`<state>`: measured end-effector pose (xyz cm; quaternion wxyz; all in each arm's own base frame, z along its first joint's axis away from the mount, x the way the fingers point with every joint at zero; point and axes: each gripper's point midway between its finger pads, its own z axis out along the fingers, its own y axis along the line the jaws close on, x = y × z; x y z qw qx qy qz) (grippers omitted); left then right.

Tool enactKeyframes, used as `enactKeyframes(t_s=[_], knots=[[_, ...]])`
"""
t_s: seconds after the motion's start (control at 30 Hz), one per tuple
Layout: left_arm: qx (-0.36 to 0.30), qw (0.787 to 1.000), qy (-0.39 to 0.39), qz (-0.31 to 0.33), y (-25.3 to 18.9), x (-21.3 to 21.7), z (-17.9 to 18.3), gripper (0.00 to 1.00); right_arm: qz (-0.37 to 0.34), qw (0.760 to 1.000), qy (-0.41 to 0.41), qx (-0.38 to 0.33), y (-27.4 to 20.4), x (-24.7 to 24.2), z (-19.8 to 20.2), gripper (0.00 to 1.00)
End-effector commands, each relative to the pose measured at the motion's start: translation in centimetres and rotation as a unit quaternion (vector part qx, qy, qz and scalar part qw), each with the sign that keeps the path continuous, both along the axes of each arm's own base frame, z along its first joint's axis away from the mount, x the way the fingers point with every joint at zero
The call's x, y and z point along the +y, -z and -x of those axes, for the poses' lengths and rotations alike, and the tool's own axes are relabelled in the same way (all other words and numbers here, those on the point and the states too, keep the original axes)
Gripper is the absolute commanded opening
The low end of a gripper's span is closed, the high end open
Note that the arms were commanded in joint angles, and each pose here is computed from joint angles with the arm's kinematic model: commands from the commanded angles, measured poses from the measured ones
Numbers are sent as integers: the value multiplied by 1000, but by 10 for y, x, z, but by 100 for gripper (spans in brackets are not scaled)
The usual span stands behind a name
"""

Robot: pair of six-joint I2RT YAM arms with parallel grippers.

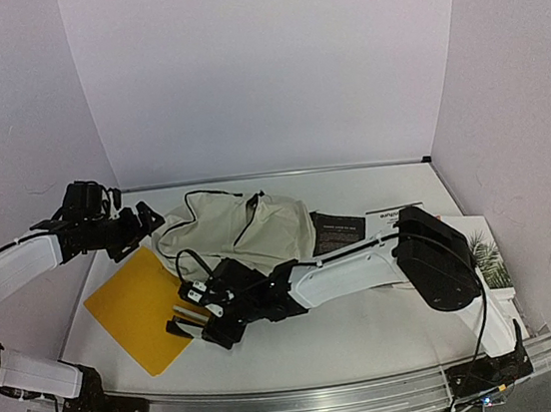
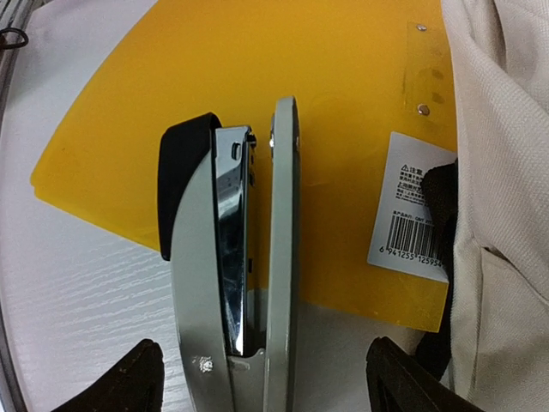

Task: Pack the student bag
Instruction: Pick up the stationery from the center of the board.

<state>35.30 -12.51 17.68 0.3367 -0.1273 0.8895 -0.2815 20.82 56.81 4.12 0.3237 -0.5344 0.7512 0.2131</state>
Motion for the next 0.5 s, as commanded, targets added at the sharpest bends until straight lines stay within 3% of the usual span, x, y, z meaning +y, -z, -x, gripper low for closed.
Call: enactKeyframes(t_s=[0.0, 0.17, 0.23, 0.47], knots=[[-27, 999, 0, 19, -17, -2, -4, 100, 6, 1000, -11, -9, 4, 8, 0, 78], [-20, 1000, 5, 24, -15, -5, -4, 100, 25, 999, -18, -14, 18, 7, 4, 78], [-17, 1000, 5, 25, -13, -6, -5, 100, 29, 999, -18, -13, 23, 7, 5, 74], [-35, 999, 27, 30, -23, -11, -4, 100, 19, 1000, -20, -4, 19, 10, 9, 36]])
